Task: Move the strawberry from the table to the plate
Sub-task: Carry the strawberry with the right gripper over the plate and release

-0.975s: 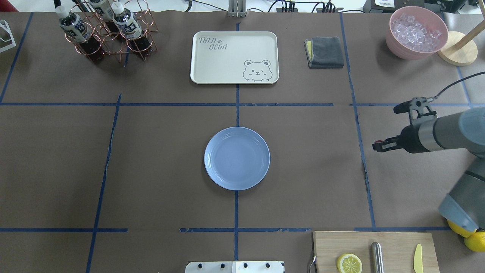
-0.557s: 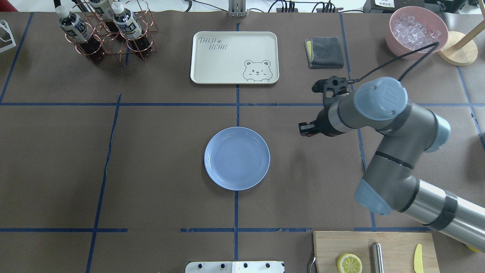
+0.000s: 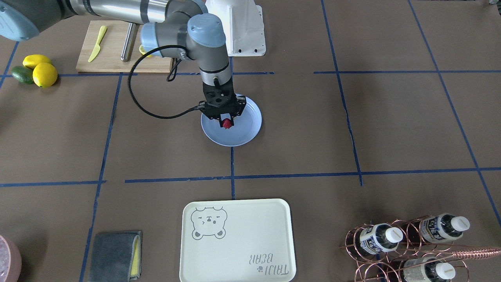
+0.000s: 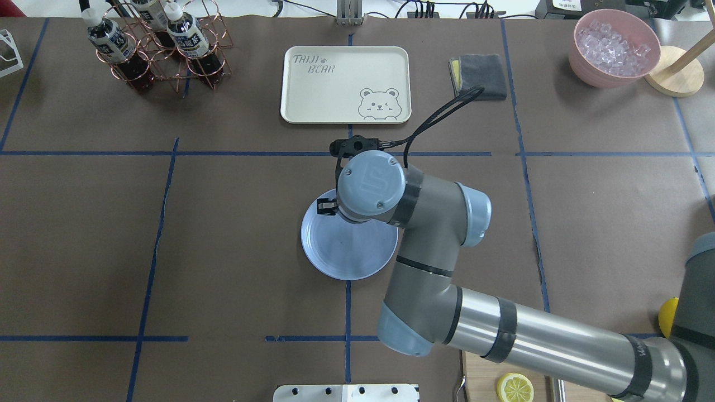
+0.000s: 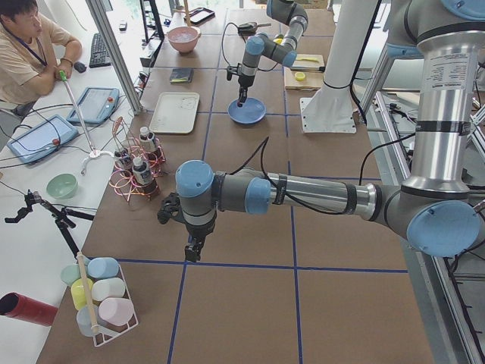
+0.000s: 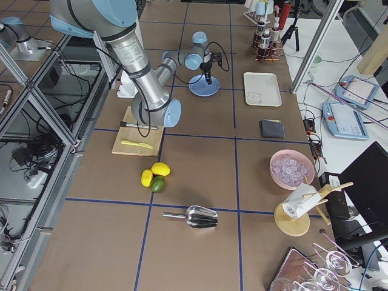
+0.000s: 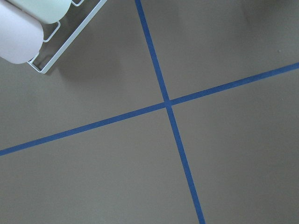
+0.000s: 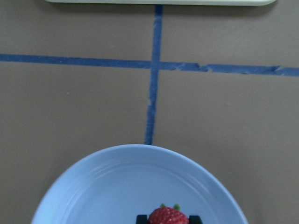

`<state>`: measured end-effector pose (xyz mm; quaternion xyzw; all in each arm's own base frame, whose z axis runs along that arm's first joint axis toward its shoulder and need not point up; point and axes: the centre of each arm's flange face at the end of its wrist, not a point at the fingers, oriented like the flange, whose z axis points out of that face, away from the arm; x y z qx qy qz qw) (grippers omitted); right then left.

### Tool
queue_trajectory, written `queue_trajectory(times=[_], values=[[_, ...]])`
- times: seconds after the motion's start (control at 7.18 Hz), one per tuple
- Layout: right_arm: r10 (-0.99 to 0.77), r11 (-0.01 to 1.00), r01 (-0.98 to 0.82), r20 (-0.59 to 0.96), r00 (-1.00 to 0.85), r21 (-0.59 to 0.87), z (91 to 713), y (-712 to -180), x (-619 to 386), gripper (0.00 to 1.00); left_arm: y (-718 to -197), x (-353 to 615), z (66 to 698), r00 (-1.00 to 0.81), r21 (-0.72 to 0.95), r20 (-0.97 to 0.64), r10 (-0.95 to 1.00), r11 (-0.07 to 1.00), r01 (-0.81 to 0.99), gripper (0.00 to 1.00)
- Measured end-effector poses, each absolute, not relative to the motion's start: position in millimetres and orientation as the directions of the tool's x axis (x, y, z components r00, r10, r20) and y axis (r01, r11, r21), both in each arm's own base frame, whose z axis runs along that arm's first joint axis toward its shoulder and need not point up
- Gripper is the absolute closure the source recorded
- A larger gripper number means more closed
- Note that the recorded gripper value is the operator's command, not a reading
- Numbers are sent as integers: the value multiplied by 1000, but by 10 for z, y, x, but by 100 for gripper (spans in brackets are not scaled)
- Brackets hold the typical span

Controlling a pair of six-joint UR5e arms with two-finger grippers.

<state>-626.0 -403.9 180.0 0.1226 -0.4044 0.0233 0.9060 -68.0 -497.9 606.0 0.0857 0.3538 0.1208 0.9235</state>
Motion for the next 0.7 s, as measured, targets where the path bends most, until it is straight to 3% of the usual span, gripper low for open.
queue_trajectory(times=[0.7], values=[[-35,971,-137,687,726,195,1927,-3900,-6483,100,-4986,-677,6049,717,249,-635,287,955,-162,0]])
